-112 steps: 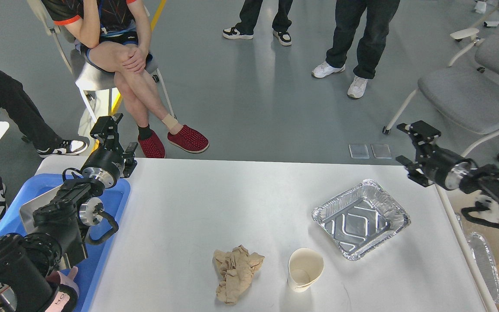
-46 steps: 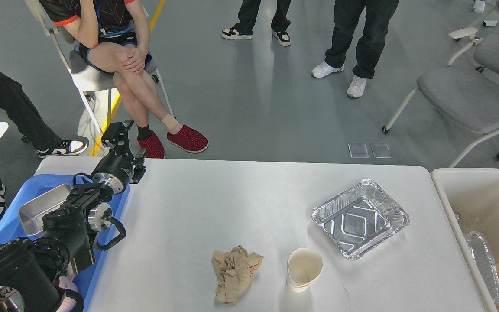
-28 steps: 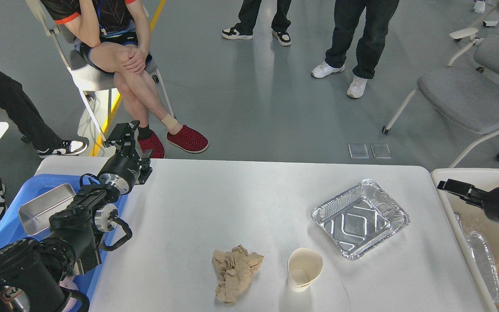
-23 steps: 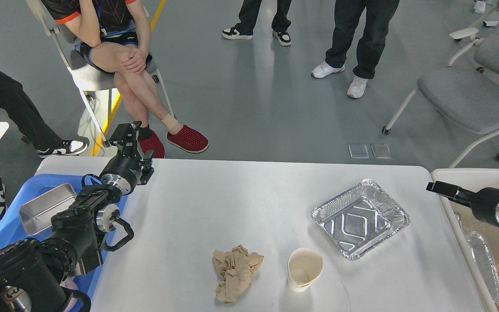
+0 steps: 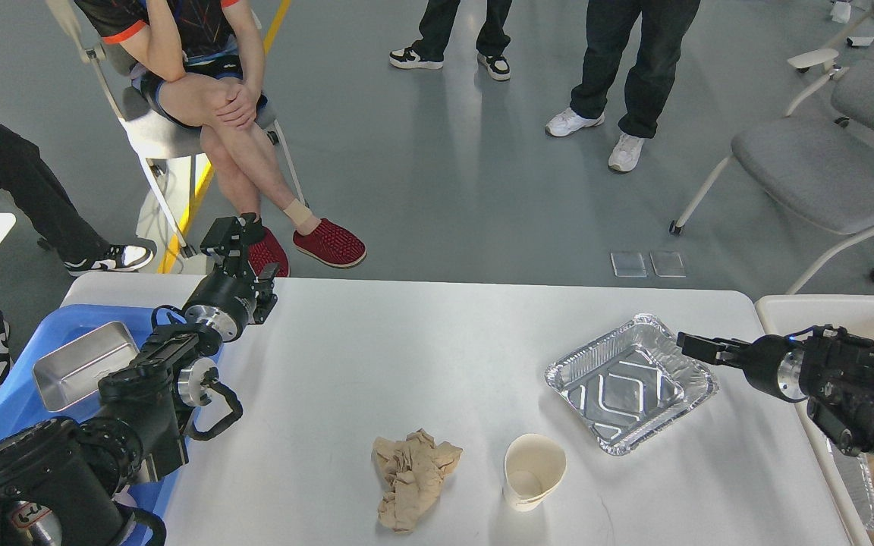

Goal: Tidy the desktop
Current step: 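Reach the right gripper toward the edge of the foil tray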

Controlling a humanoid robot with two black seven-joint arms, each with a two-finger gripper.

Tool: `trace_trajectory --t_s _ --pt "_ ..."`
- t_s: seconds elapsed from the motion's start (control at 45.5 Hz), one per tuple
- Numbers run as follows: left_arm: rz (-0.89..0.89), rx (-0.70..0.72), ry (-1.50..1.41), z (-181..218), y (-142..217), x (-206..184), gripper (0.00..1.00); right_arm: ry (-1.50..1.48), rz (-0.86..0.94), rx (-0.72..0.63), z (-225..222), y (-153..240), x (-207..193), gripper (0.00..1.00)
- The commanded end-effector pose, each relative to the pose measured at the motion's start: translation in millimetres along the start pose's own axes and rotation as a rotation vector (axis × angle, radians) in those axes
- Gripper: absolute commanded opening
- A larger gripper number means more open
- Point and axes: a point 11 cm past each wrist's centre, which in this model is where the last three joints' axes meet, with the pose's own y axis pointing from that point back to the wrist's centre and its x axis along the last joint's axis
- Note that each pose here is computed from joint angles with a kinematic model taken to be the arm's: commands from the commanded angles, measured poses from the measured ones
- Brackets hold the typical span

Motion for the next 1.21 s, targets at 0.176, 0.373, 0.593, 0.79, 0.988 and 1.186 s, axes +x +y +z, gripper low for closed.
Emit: trace_trajectory --t_s 0.176,0.373,0.593,0.79,0.988,1.186 --pt "0.000 -0.007 0.001 -0.4 0.5 -0.2 0.97 0.019 -0.024 0.019 -17.3 -14.3 -14.8 1.00" --pt "0.002 -0.007 -0.002 -0.1 0.6 0.6 0.97 0.024 -0.007 -0.017 -18.6 -21.9 -17.1 0.97" --pt "-0.004 -0.004 0.005 -2.7 0.1 -4.7 0.97 0.028 -0.023 -0.026 -15.8 -21.4 -25.6 0.74" --pt "0.000 -0.003 0.000 -2.8 0.1 -4.2 0.97 0.073 -0.064 -0.038 -11.3 -19.8 -36.7 0.51" --pt "0.007 0.004 0.000 -6.7 2.1 -3.0 0.97 0.071 -0.081 -0.034 -12.7 -20.8 -46.0 0.33" --pt "0.010 0.006 -0.001 -7.9 2.4 -3.0 0.97 0.068 -0.083 -0.041 -10.7 -20.0 -46.1 0.04"
